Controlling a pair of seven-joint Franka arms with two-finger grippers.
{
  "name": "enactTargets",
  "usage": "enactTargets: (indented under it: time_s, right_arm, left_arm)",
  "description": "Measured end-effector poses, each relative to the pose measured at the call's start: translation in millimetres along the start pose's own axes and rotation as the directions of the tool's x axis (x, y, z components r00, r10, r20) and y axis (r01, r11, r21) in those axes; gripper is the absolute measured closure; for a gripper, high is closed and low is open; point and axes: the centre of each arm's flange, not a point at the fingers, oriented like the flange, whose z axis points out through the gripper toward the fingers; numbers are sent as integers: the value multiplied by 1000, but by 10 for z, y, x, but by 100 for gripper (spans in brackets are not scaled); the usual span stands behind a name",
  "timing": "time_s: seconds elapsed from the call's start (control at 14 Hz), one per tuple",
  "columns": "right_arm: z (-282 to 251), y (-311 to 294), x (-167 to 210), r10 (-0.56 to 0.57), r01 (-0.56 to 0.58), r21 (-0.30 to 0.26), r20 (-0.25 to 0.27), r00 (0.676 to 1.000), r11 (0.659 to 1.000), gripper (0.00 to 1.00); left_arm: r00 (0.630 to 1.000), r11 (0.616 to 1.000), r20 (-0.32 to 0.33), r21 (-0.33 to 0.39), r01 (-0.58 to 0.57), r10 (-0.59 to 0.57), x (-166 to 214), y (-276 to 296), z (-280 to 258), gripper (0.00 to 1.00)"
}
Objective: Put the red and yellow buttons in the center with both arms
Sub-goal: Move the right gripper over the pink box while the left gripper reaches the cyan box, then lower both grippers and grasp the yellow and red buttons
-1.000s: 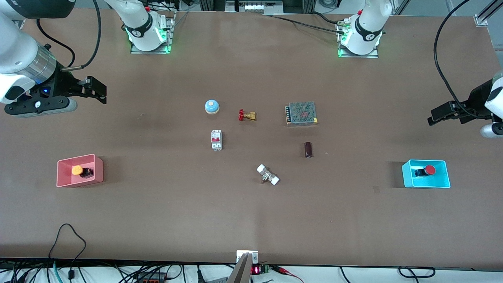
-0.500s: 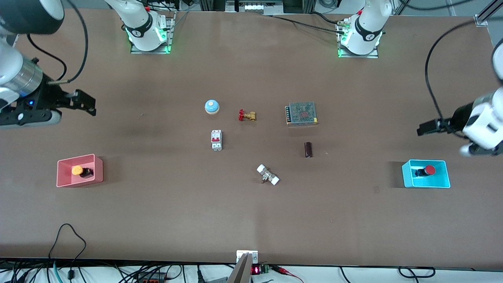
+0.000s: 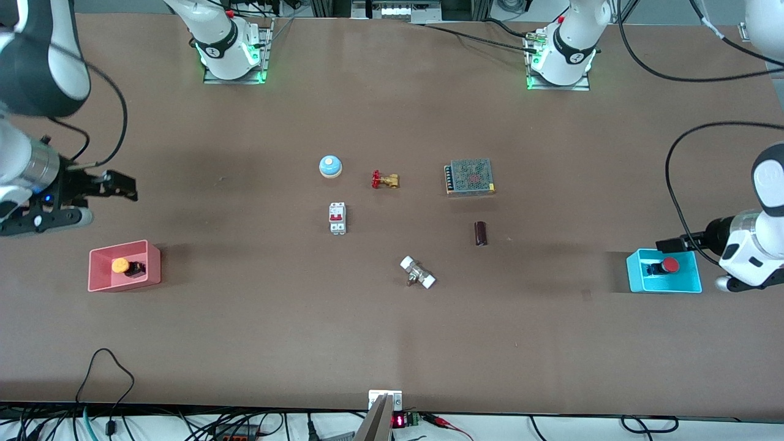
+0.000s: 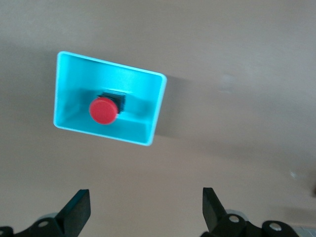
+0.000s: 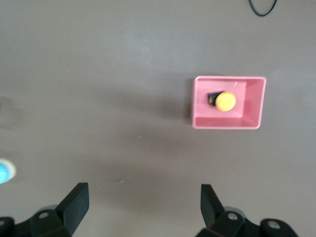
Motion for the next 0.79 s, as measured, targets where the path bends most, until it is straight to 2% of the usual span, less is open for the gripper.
enactTargets:
  time_s: [0.14,0.36,0.79]
  right_arm:
    - [389,464,95,7,-7,5,-32,999,1000,0]
    - [975,977,223,-30,30,-5,-88,996,1000,0]
    - [1689,1125,473,-114,107,-52,-160,980,993,0]
  left_arm:
    - [1000,1000,22,-4,13,-13,84,-88,247,0]
    - [1000,1000,1,-6,11,-11,262,-145,626,0]
    - [991,994,-87,23,-103,105,470,-370,898,0]
